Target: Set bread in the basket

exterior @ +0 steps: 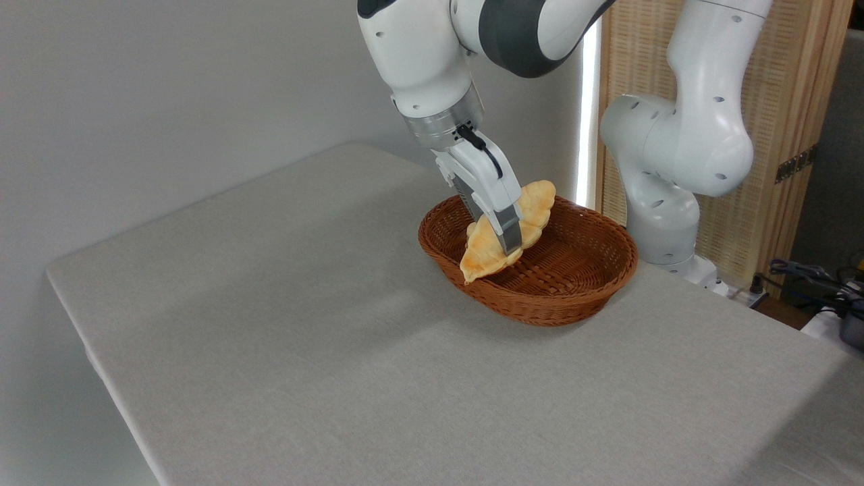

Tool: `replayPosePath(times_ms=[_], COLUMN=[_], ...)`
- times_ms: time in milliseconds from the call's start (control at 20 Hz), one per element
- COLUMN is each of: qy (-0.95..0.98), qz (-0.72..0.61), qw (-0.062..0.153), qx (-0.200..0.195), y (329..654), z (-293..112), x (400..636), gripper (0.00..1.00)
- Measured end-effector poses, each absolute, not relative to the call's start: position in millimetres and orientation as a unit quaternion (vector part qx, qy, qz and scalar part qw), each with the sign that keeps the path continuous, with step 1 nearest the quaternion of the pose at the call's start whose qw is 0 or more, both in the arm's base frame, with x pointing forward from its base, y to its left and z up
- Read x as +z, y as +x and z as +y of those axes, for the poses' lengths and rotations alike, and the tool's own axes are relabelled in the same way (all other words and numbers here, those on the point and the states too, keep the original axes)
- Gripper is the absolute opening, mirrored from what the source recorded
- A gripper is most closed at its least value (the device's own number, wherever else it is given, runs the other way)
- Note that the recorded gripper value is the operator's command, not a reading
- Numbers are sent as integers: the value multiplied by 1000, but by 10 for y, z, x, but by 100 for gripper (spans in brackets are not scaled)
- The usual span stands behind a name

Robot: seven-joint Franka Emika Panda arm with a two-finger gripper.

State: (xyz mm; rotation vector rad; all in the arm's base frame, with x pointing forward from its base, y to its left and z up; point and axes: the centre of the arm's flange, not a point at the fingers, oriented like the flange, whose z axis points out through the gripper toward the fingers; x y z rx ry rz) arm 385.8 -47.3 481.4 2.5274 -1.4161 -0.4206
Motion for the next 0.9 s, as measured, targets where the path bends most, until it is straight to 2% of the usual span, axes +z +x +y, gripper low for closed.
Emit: replayPosePath(times_ms=[400,550,650,900], qy=[857,859,862,881], qz=[-483,-484,-487,-470], qw=[106,102,92,55], qx=[-143,-133,-109,-21], y=[3855,3887,3955,4229], z=[-495,-499,-511,-535], x=[4815,4883,5002,5441], gripper=[100,100,100,100])
